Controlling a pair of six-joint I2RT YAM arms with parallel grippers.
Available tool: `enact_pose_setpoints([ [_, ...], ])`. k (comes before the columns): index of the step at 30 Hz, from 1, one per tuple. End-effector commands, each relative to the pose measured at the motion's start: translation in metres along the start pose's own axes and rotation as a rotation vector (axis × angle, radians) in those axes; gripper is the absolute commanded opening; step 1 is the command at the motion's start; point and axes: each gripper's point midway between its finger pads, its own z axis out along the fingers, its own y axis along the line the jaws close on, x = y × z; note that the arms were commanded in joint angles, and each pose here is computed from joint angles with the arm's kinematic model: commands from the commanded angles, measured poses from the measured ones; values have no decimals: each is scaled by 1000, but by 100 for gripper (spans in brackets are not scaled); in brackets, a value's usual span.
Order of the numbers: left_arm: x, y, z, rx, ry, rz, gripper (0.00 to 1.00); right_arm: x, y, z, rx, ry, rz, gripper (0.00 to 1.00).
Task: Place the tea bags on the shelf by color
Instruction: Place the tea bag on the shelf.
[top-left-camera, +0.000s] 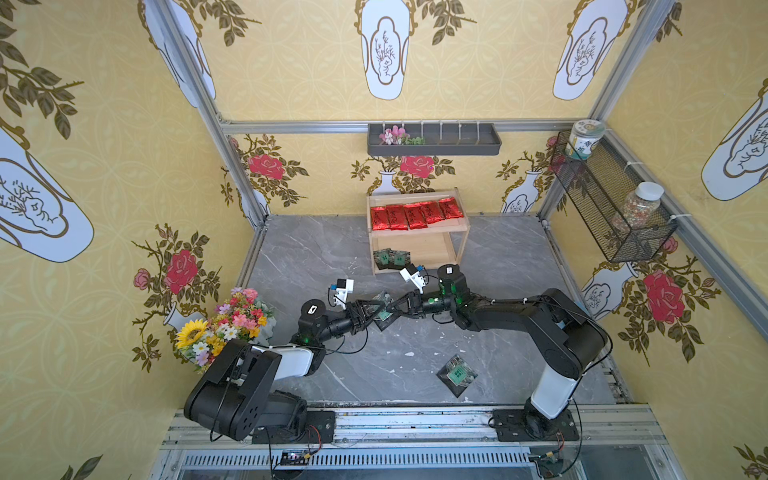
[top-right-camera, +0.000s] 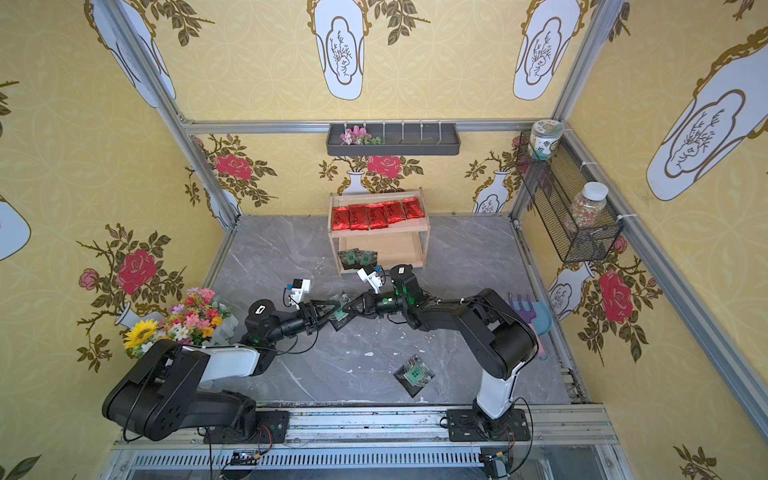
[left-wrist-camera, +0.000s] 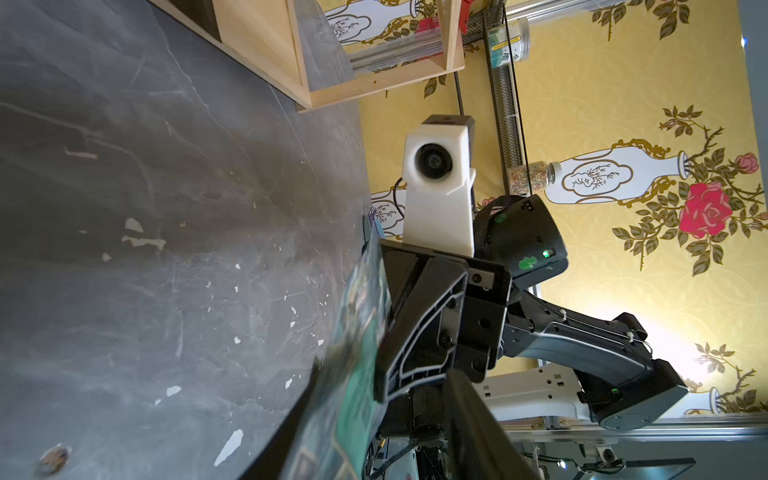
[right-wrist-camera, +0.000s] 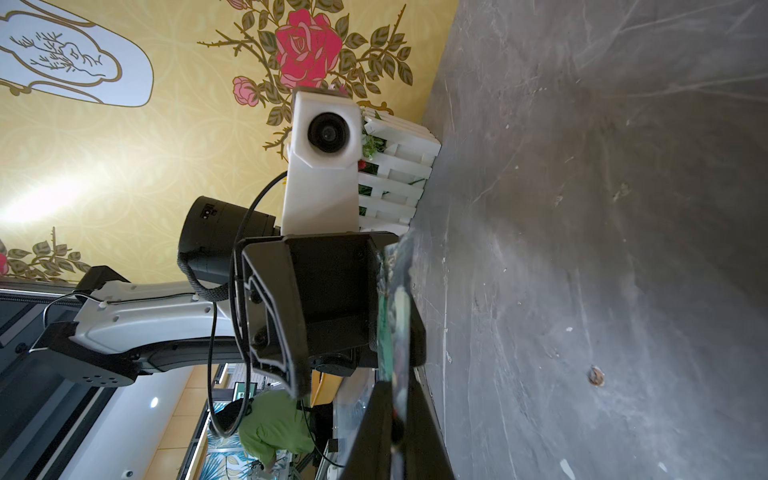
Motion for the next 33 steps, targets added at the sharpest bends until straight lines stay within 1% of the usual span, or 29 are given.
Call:
enact_pose_setpoints([
  [1, 2, -9, -2, 44, 6, 36, 40, 3, 7, 0, -17, 23, -14, 10],
  [7, -2, -5, -4, 32, -13, 39, 25, 4, 2, -2, 3, 43, -11, 16],
  [9, -3, -3, -4, 27, -18, 40, 21, 1, 1, -3, 10, 36, -12, 20],
  [10, -5, -2, -4, 25, -22, 43, 18, 0, 0, -4, 16, 28, -7, 23],
  [12, -7, 0, -3, 20, -27, 45, 14, -5, 3, -6, 24, -3, 6, 35],
  [13, -8, 1, -2, 16, -31, 43, 13, -10, 4, -8, 30, -36, 19, 41],
  [15, -11, 0, 0, 22, -41, 42, 12, -18, 7, -12, 30, -122, 64, 44],
  [18, -18, -3, 0, 40, -76, 35, 11, -24, 14, -18, -6, -266, 146, 49],
  [20, -23, -7, 1, 59, -105, 28, 12, -24, 16, -21, -28, -363, 197, 52],
  [22, -26, -13, 1, 88, -131, 25, 12, -20, 16, -22, -46, -420, 237, 57],
  [27, -26, -21, 8, 134, -146, 2, 13, -18, 22, -27, -126, -521, 254, 57],
  [30, -25, -23, 10, 142, -150, -1, 13, -19, 19, -27, -164, -548, 274, 53],
  [33, -25, -24, 10, 142, -155, 0, 12, -19, 25, -23, -170, -552, 249, 51],
])
